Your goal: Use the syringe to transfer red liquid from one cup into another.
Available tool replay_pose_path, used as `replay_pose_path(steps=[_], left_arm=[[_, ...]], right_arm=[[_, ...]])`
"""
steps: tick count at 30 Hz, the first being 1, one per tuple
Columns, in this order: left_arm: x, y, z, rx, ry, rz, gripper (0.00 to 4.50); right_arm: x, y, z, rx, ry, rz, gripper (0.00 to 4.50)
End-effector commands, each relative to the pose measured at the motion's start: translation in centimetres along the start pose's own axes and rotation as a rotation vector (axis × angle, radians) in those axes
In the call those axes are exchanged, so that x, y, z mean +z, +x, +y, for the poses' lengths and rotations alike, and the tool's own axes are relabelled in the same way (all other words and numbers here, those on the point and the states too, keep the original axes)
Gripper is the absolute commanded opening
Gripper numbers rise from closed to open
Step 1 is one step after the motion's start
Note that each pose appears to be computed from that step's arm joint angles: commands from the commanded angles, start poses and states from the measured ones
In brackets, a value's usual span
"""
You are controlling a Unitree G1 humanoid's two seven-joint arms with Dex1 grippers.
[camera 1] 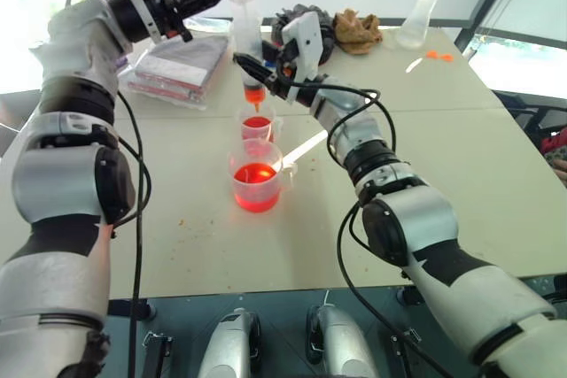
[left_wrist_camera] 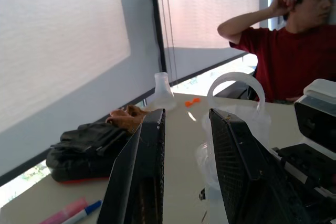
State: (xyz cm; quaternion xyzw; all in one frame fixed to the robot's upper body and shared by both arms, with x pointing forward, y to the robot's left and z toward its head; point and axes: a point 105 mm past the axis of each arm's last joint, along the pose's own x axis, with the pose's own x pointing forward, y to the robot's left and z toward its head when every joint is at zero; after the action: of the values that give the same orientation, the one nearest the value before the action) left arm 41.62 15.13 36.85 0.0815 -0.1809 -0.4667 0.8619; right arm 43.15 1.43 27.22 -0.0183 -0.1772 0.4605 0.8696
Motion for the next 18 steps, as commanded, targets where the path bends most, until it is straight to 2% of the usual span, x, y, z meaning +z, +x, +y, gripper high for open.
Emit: replay_pose_path(steps=[1,15,16,18], left_arm=[[2.3,0.4,-0.2,-0.025,0.06,-0.049,1.37],[1.0,1.6,-1.5,-0.105,0.08,0.018,1.37],[1.0,1.7,-1.5,-0.105,0.08,0.02,0.83],[0.7,1.8,-1.5,-0.107,0.094,0.039,0.34]], right_arm=[[1.8,0.6,0.4,0.014,-0.041,-0.062,1.46],[1.0,0.9,1.4,0.049,-0.103,-0.03,1.46],[1.1,0.9,1.4,0.048,-0.104,-0.031,1.46],[1.2,1.0,1.4,0.047,-0.111,-0.035,1.46]])
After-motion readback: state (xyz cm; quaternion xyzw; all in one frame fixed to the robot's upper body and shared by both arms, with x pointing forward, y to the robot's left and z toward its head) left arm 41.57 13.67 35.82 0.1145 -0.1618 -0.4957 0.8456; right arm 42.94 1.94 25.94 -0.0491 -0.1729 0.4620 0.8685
